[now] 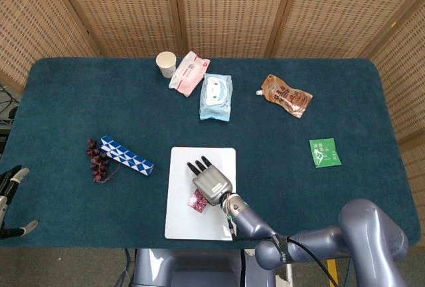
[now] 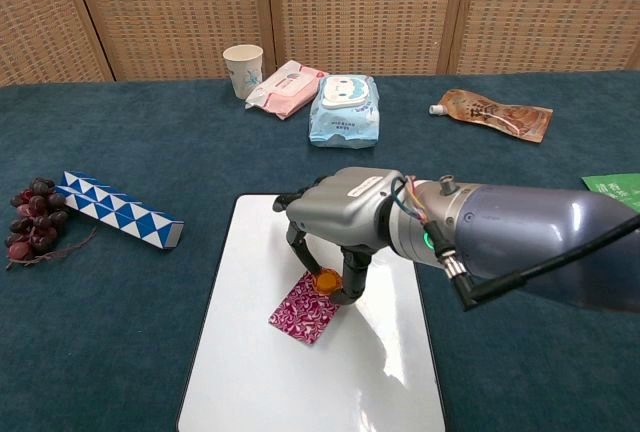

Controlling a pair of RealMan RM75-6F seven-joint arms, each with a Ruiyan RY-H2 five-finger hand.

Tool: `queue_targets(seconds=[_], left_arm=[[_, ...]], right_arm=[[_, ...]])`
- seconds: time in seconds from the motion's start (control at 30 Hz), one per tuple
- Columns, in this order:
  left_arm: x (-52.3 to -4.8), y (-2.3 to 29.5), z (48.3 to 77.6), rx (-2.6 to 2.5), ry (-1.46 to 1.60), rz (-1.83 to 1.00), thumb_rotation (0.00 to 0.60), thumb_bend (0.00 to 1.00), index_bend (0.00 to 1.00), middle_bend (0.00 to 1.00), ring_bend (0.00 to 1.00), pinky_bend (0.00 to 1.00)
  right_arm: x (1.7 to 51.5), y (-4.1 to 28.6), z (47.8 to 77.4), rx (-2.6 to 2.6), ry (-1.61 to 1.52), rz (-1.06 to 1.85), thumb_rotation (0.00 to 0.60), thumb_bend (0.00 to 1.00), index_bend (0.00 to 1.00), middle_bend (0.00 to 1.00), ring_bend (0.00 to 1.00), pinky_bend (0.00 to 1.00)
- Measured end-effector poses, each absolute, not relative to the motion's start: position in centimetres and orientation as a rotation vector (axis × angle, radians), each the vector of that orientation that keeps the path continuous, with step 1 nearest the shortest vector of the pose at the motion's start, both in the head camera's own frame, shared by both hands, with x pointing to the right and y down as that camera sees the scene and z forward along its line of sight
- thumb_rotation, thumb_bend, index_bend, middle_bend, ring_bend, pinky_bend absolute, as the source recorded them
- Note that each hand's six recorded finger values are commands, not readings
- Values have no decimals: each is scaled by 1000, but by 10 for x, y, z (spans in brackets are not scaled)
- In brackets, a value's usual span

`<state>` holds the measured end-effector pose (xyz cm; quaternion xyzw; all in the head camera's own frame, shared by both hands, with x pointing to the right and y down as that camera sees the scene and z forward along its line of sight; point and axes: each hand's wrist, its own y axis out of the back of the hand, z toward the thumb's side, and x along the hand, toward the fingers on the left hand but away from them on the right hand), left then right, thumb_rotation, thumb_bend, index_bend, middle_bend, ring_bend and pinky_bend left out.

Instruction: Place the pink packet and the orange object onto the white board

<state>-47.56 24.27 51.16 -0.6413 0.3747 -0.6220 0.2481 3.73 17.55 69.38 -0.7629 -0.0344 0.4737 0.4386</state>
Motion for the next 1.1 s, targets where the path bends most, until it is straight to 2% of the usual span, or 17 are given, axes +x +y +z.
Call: queue_targets(seconds=[0.37,0.43,0.5,0.6,0.93,1.1], left_arm=[[-475,244,512,-1749,1015,-1698,600,0,0,0,0,0],[-475,244,512,-1748,1015,-1699,600,0,0,0,0,0],[-475,244,513,-1750,1014,-1701,600,0,0,0,0,0],[-475,244,513,-1749,1013,-1702,600,0,0,0,0,0],[-476,244,512,-1750,1018,-1698,600,0,0,0,0,0],[-476,244,512,-1752,1022,-1698,600,0,0,0,0,0]], right_arm=[[42,182,697,-1912,-69,1211,600,363,612,0,0,3],[41,182,696,-1921,-73,1211,600,334,525,0,0,3],[40,183,695,-1928,-76,1210,600,230,333,0,0,3],[40,182,696,-1922,-78,1215,600,156,217,0,0,3],[46,177,691,-1889,-94,1238,600,197,205,0,0,3],[52,167,679,-1891,-140,1233,600,208,204,0,0,4]])
